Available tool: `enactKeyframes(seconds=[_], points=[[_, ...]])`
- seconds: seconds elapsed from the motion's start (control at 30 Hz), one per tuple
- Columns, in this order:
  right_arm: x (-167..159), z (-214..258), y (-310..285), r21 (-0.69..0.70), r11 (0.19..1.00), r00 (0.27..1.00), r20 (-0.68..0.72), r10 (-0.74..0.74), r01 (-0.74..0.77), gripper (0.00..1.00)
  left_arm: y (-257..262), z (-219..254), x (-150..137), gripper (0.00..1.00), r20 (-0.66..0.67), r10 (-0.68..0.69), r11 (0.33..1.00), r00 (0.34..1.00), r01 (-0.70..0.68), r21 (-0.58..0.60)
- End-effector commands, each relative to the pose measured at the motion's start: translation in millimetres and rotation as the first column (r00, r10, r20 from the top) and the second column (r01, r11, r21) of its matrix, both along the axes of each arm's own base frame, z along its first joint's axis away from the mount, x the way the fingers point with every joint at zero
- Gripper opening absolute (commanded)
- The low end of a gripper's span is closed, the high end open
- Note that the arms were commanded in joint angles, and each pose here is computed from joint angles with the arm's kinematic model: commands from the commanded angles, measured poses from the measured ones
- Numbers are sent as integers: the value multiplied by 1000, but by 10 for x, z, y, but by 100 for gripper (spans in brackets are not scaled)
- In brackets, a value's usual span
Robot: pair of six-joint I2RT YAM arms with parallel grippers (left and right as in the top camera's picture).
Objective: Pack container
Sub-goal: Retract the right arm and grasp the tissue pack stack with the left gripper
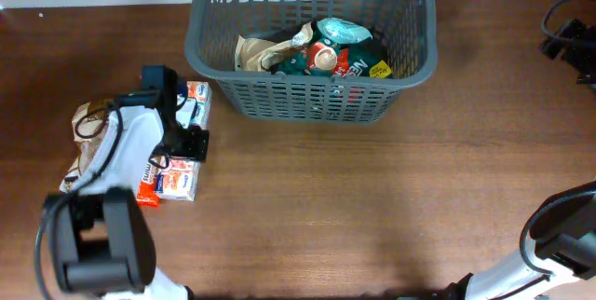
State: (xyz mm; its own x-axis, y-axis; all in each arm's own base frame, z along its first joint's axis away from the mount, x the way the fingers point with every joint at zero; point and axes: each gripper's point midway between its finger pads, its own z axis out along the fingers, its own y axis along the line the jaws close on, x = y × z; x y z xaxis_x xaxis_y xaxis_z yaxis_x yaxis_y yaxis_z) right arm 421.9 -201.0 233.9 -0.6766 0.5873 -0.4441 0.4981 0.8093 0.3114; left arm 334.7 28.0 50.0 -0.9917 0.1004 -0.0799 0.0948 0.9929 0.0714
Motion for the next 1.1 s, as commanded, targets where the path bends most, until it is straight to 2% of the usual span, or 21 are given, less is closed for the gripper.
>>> enactKeyframes(seconds=[0.0, 0.1, 0.13, 0.2, 0.23, 0.27, 0.3, 0.4, 0.5, 0.57, 0.6, 0.73, 0.9, 0.97, 1.03, 1.07], points=[[-3, 22, 30, 6, 1000, 1000, 6, -1, 1, 99, 75, -254, 34, 83, -49, -33, 999, 998, 32, -24], [-3, 22, 30, 6, 1000, 1000, 6, -1, 1, 99, 90, -420, 36, 81, -74, -13, 998, 997, 9, -65], [-3, 22, 30, 6, 1000, 1000, 6, -1, 1, 99, 88, -472, 30, 77, -83, -7, 997, 996, 0, -82], [-3, 22, 30, 6, 1000, 1000, 6, -1, 1, 99, 41, -547, -2, 44, -107, -3, 992, 994, -10, -124], [-3, 22, 30, 6, 1000, 1000, 6, -1, 1, 99, 28, -552, -9, 20, -110, -4, 991, 994, -11, -132], [-3, 22, 30, 6, 1000, 1000, 6, -1, 1, 99, 19, -549, -20, 4, -115, -4, 991, 993, -12, -137], [-3, 22, 30, 6, 1000, 1000, 6, -1, 1, 99, 1, -522, -22, 2, -117, -5, 989, 993, -13, -146], [-3, 22, 30, 6, 1000, 1000, 6, -1, 1, 99, -31, -325, 32, 2, -118, -6, 985, 993, -14, -170], [-3, 22, 30, 6, 1000, 1000, 6, -1, 1, 99, -18, 91, 231, 2, -63, -6, 985, 998, -4, -170], [-3, 22, 30, 6, 1000, 1000, 6, -1, 1, 99, 10, 476, 414, 2, 13, -6, 987, 1000, 8, -159], [-3, 22, 30, 6, 1000, 1000, 6, -1, 1, 99, 87, 948, 590, 2, 109, -2, 993, 994, 15, -118], [-3, 22, 30, 6, 1000, 1000, 6, -1, 1, 99, 269, 1963, 828, 2, 327, -2, 1000, 945, 3, -2], [-3, 22, 30, 6, 1000, 1000, 6, -1, 1, 99, 305, 3134, 972, 2, 605, -31, 998, 795, -12, 67], [-3, 22, 30, 6, 1000, 1000, 6, -1, 1, 99, 116, 3471, 1003, 2, 677, -146, 989, 722, 101, 105], [-3, 22, 30, 6, 1000, 1000, 6, -1, 1, 99, -225, 3760, 1026, 2, 730, -312, 945, 608, 279, 171], [-3, 22, 30, 6, 1000, 1000, 6, -1, 1, 99, -439, 3883, 1030, 2, 747, -400, 902, 531, 375, 217]])
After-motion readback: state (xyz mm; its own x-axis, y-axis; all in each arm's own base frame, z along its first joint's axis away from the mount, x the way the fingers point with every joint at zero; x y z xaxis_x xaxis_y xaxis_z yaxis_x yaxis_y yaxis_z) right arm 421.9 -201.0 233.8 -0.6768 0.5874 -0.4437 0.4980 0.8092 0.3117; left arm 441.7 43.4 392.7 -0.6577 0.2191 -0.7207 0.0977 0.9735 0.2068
